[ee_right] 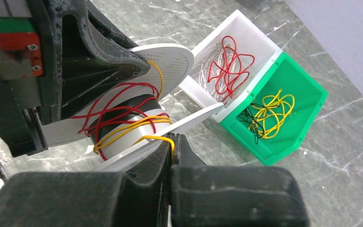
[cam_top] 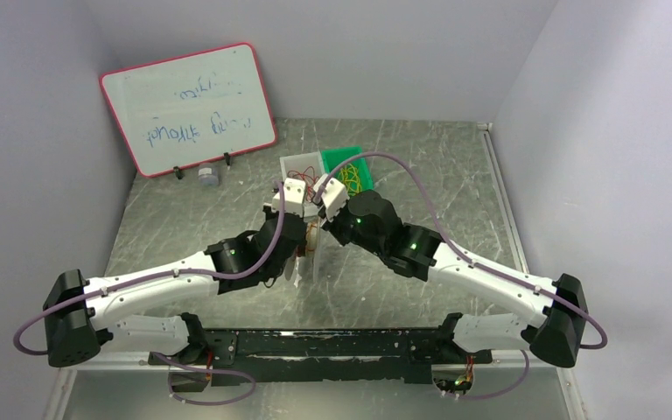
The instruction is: Wrap the cables
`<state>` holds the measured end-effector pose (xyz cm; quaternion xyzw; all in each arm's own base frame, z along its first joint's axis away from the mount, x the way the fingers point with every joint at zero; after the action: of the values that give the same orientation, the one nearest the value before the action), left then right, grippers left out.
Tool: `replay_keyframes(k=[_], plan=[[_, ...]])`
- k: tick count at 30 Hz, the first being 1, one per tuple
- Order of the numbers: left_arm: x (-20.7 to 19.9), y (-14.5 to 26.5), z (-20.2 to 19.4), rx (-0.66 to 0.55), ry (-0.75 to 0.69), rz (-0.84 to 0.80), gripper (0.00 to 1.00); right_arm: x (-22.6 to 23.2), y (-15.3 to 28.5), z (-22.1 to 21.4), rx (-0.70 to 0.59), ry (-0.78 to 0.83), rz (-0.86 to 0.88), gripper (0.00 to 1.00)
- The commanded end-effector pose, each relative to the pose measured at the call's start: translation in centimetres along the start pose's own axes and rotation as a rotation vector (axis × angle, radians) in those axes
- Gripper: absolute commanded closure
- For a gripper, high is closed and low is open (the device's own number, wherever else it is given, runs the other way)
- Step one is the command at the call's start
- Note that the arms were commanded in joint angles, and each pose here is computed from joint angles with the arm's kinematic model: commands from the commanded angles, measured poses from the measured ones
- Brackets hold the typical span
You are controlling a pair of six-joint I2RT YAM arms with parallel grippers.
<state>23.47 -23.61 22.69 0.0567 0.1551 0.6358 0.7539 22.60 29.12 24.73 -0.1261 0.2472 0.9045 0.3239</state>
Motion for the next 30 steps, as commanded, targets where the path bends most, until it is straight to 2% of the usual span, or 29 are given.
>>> replay_keyframes(k=[1,6,12,18,24,30], plan=[[-0.4,0.5,-2.9,0.110,-0.151,-0.062,0.93,-5.5,0.4,3.0,-0.113,0.039,-0.228,1.00],[-0.2,0.6,-3.8,0.154,-0.177,-0.056,0.93,-7.0,0.3,1.9,-0.078,0.102,-0.315,1.00],[0.1,1.3,-4.1,0.198,-0.199,-0.078,0.93,-8.2,1.2,3.1,-0.127,0.278,-0.352,1.00],[0.3,2.6,-3.7,0.220,-0.211,-0.123,0.93,-6.5,2.2,5.4,-0.172,0.421,-0.153,1.00],[0.4,3.5,-3.0,0.235,-0.229,-0.154,0.93,-2.8,4.0,5.4,-0.176,0.525,0.147,1.00],[1.1,4.1,-3.0,0.261,-0.297,-0.157,0.93,-2.1,6.4,5.6,-0.169,0.587,0.253,1.00]])
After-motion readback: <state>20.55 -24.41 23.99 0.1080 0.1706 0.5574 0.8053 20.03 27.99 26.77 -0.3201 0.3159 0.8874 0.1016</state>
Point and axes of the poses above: each gripper's point midway between its finger pads, its own y axis back along the fingers, its own x axis along the line the jaws close on, z = x × y, the point moved 2 cm from there along y, back along the fingers, and after that the axes turned 10 degrees about y, right-handed, at the moved point
